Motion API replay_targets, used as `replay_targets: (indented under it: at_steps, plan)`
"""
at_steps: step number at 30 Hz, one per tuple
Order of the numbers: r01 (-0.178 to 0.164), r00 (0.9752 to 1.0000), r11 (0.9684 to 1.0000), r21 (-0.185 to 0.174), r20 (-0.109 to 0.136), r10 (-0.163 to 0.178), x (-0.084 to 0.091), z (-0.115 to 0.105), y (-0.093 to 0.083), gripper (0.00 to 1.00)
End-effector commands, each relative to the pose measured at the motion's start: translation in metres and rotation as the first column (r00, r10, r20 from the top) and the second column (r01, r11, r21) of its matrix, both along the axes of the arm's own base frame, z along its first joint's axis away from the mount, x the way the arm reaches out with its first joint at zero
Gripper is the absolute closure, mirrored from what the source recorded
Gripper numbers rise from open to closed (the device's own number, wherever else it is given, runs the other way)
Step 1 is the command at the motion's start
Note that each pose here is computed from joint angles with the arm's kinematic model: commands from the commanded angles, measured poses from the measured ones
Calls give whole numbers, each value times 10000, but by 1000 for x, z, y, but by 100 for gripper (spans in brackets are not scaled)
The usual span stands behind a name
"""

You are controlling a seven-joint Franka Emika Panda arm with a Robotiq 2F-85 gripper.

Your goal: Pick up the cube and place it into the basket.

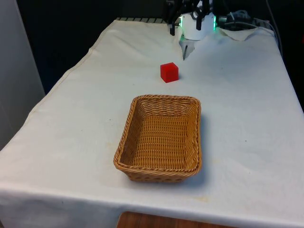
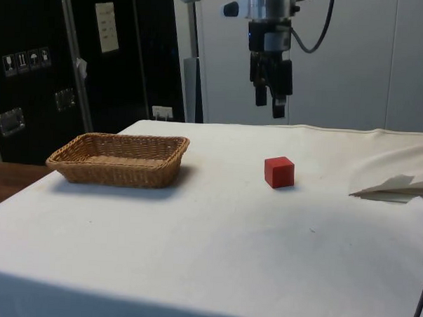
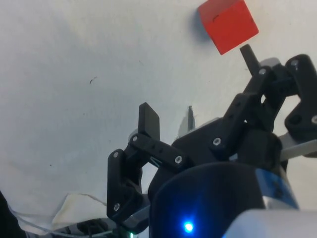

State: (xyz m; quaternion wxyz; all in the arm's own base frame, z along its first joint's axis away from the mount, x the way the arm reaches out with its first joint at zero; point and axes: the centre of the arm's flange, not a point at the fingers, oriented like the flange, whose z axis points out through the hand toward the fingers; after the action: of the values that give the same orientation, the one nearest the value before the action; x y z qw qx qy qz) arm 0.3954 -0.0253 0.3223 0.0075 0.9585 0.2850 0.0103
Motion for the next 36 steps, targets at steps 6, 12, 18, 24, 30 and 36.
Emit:
replay_targets:
  at_steps: [6,12,18,24,30,36]
  plan:
    - [30,9999,10000,29,123,-30,-4,-11,-7,0]
    - [41,9999,10000,77,137,-42,-6,-22,-13,0]
    - [57,9999,10000,73,134,-58,-7,-33,-20,0]
    - [77,9999,10000,58,133,-77,-7,-42,-25,0]
    - [96,9999,10000,13,114,-96,-7,-55,-31,0]
    - [121,9999,9999,-35,48,-121,-7,-63,-34,0]
